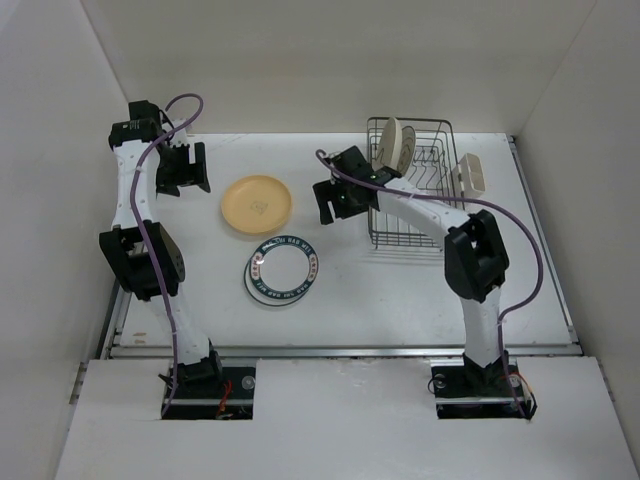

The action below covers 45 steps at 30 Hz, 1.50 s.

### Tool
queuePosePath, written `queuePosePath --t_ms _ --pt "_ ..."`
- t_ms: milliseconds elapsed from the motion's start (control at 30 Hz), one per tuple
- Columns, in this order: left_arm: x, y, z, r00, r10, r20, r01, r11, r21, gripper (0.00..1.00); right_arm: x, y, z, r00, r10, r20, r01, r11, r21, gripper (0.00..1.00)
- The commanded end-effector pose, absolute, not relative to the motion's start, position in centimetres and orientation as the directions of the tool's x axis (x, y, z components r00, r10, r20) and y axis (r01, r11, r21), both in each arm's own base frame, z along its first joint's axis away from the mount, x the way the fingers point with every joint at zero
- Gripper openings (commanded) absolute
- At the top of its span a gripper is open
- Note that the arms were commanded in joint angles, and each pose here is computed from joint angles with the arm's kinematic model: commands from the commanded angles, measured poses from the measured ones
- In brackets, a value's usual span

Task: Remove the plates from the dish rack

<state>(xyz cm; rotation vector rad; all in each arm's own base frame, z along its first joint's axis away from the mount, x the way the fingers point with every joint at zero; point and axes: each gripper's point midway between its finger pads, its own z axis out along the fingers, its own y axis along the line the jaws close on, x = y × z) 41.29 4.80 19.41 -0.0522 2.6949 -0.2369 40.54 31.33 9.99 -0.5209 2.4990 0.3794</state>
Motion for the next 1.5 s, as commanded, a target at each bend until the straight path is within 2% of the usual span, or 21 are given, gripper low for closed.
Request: queuePosePath --t_ms 0,67,167,333,433,800,1033,1133,1233,1367,1467 --pt "41.2 4.9 20.2 -0.903 -0.061 -0.426 0.013 0.985 -0.170 0.76 41.8 33.3 18.0 -0.657 -0.208 -0.725 -0.506 0.834 0.220 0.80" --pt "41.2 4.9 20.2 -0.903 -0.061 -0.426 0.013 0.985 -0.170 0.76 42.1 33.5 17.9 -0.663 -0.212 -0.718 -0.504 0.835 0.219 0.76" --pt "41.2 4.9 20.2 -0.903 -0.061 -0.426 0.013 0.985 -0.170 0.76 42.6 33.8 14.1 -0.704 -0.254 -0.663 -0.478 0.860 0.179 0.68" --pt "40.6 5.1 19.9 -0.905 -0.061 -0.420 0.004 0.988 -0.153 0.76 42.8 33.5 9.1 -0.732 -0.302 -0.611 -0.399 0.916 0.025 0.65" --pt "40.4 5.1 19.7 -0.907 -0.061 -0.418 0.004 0.988 -0.153 0.76 41.9 33.6 8.1 -0.731 -0.327 -0.599 -0.384 0.923 -0.035 0.65" --pt "39.9 5.0 18.7 -0.913 -0.063 -0.404 0.001 0.988 -0.157 0.76 36.6 36.2 6.5 -0.697 -0.417 -0.583 -0.476 0.877 -0.059 0.65" --pt "39.7 4.9 18.4 -0.916 -0.064 -0.395 0.000 0.987 -0.159 0.76 36.9 34.9 6.5 -0.691 -0.431 -0.580 -0.437 0.889 -0.141 0.65" --pt "39.7 4.9 18.8 -0.913 -0.063 -0.404 0.001 0.988 -0.157 0.76 37.9 34.4 8.4 -0.675 -0.410 -0.613 -0.389 0.904 -0.176 0.65" --pt "39.7 4.9 18.8 -0.913 -0.054 -0.405 0.010 0.988 -0.153 0.76 38.9 33.8 12.6 -0.640 -0.351 -0.684 -0.316 0.931 -0.182 0.65" --pt "39.6 4.9 19.1 -0.909 -0.053 -0.414 0.011 0.988 -0.151 0.76 41.3 31.0 20.6 -0.531 -0.247 -0.811 -0.136 0.969 -0.206 0.69" --pt "39.6 4.9 19.1 -0.909 -0.053 -0.414 0.011 0.988 -0.151 0.76 43.6 27.7 24.6 -0.475 -0.158 -0.866 -0.003 0.984 -0.178 0.70"
